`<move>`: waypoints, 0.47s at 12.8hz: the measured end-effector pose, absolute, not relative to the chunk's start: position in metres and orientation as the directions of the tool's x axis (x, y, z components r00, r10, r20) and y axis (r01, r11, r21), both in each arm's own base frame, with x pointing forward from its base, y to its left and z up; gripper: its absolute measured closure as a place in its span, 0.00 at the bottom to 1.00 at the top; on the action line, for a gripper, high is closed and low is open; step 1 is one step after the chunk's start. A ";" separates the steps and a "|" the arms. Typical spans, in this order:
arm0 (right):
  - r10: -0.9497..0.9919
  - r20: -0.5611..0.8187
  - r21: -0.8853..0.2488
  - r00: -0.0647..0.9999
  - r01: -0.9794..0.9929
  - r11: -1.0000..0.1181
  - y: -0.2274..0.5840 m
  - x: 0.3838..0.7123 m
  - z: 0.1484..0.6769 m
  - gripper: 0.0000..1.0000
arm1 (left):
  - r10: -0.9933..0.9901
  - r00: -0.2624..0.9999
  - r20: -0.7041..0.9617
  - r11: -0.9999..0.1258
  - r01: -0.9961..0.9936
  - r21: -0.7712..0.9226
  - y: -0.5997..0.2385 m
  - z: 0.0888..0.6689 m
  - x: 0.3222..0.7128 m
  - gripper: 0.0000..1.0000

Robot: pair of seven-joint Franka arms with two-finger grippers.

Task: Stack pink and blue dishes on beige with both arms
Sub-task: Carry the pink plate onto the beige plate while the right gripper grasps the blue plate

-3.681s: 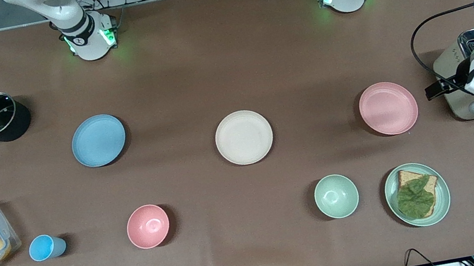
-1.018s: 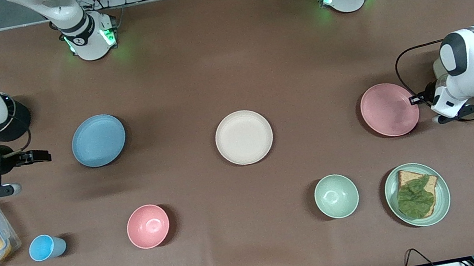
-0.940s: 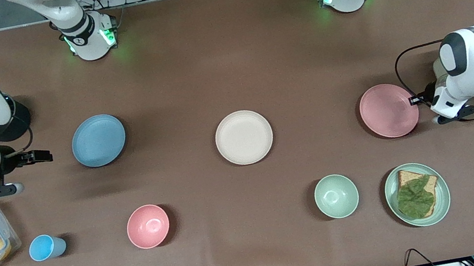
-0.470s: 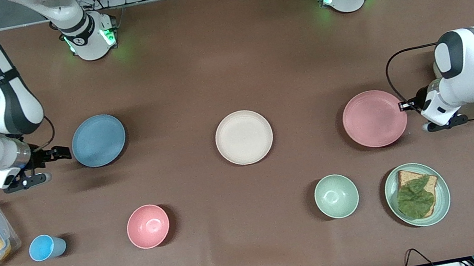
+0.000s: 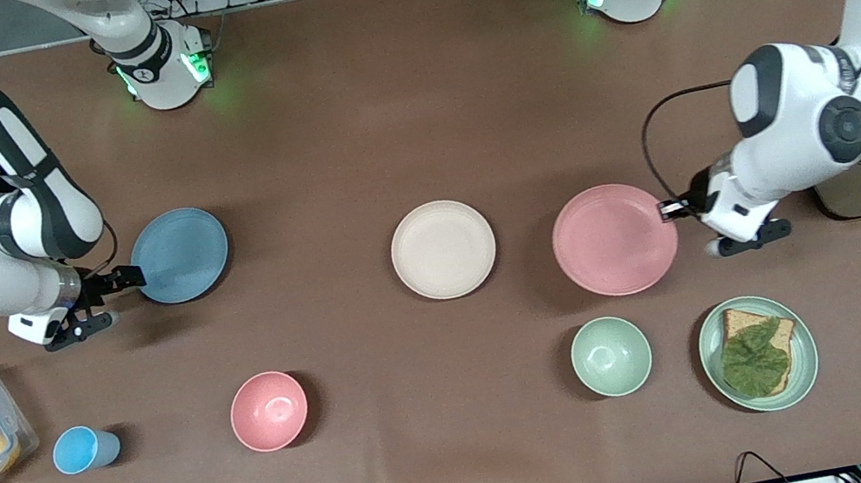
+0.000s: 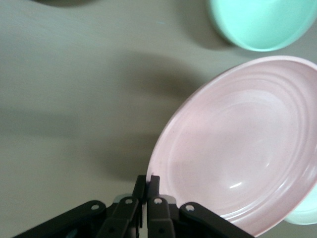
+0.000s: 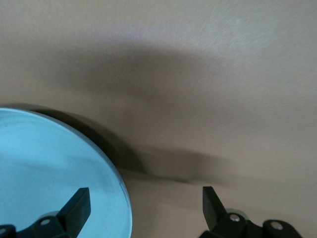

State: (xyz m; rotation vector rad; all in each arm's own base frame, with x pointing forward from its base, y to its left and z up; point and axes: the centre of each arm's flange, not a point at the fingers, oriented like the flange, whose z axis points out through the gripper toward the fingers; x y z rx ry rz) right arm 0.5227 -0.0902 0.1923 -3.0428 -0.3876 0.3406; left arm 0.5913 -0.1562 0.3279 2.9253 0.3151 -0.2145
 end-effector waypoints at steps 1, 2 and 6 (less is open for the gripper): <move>0.256 -0.218 -0.086 0.942 0.243 -0.966 -0.089 0.522 0.188 0.00 | 0.229 0.958 -0.171 -0.952 0.257 0.168 -0.194 0.333 0.585 0.96; 0.259 -0.224 -0.090 0.939 0.245 -0.965 -0.088 0.521 0.184 0.00 | 0.254 0.949 -0.184 -0.945 0.284 0.161 -0.234 0.335 0.576 0.96; 0.289 -0.253 -0.114 0.923 0.268 -0.957 -0.084 0.516 0.172 0.22 | 0.305 0.922 -0.238 -0.930 0.342 0.136 -0.348 0.314 0.540 0.96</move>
